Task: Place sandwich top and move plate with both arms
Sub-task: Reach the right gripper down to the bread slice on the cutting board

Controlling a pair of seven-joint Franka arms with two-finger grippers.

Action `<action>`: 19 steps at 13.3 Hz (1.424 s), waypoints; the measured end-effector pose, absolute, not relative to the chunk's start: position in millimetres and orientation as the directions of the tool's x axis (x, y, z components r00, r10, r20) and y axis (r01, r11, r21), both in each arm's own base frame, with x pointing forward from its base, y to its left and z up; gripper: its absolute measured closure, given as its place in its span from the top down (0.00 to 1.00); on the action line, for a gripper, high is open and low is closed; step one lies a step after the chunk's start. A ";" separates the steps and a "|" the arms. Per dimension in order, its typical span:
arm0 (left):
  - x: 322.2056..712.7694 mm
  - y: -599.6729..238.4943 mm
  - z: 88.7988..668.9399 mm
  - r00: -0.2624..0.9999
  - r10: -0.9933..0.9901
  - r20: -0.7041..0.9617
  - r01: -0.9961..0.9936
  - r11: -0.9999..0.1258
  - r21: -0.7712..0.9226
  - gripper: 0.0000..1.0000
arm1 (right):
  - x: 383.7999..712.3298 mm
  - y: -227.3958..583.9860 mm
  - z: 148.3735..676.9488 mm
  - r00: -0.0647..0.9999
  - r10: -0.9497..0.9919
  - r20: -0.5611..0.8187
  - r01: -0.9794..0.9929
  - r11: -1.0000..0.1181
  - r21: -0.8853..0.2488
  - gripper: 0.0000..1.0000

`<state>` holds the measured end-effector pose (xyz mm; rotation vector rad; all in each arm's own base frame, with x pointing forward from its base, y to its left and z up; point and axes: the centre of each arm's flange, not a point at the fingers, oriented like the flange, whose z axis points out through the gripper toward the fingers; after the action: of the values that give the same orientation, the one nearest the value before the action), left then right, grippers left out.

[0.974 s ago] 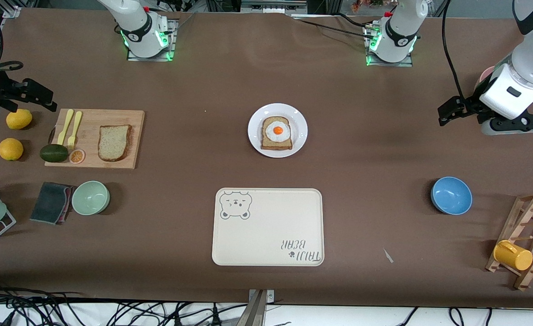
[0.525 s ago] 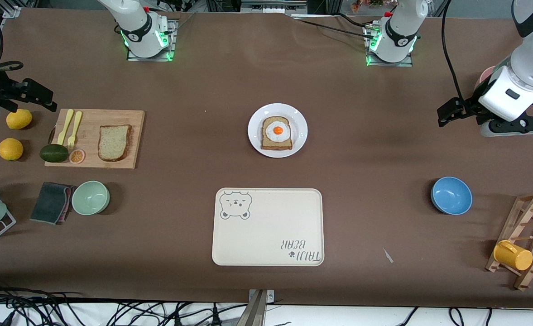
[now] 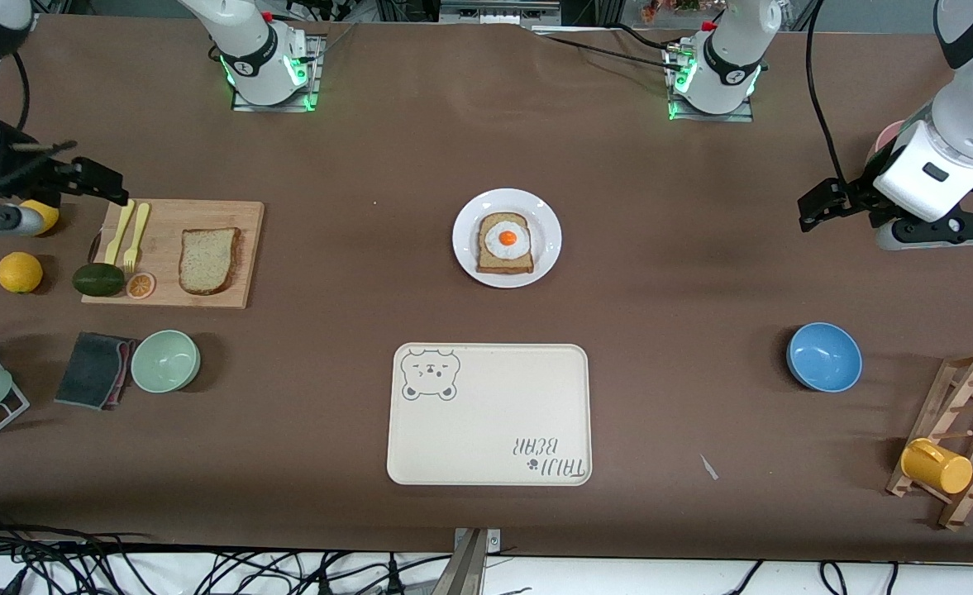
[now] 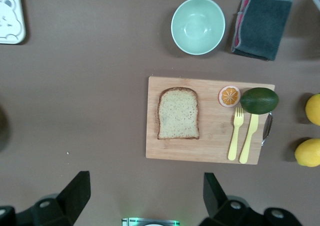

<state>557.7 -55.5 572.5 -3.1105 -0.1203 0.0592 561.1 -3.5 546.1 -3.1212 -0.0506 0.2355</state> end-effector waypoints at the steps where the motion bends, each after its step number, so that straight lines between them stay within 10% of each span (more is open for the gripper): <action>1: 557.7 -55.5 572.4 0.996 0.078 -0.037 0.077 -0.997 -0.030 1.00 | 568.2 -2.1 532.1 0.988 0.035 -0.152 0.033 -0.999 -0.013 1.00; 9: 558.1 -55.4 571.1 0.996 0.078 -0.040 0.077 -0.997 -0.029 1.00 | 573.7 6.2 378.8 0.989 -0.106 -0.102 -0.103 -0.994 0.036 0.98; 19: 560.6 -54.9 565.6 0.996 0.078 -0.049 0.076 -0.997 -0.028 1.00 | 576.2 24.8 246.2 0.957 -0.267 -0.116 -0.240 -0.948 0.208 0.55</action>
<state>560.6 -54.9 565.6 -3.1124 -0.1200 0.0775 576.2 24.8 246.2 -3.2980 0.4315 0.2395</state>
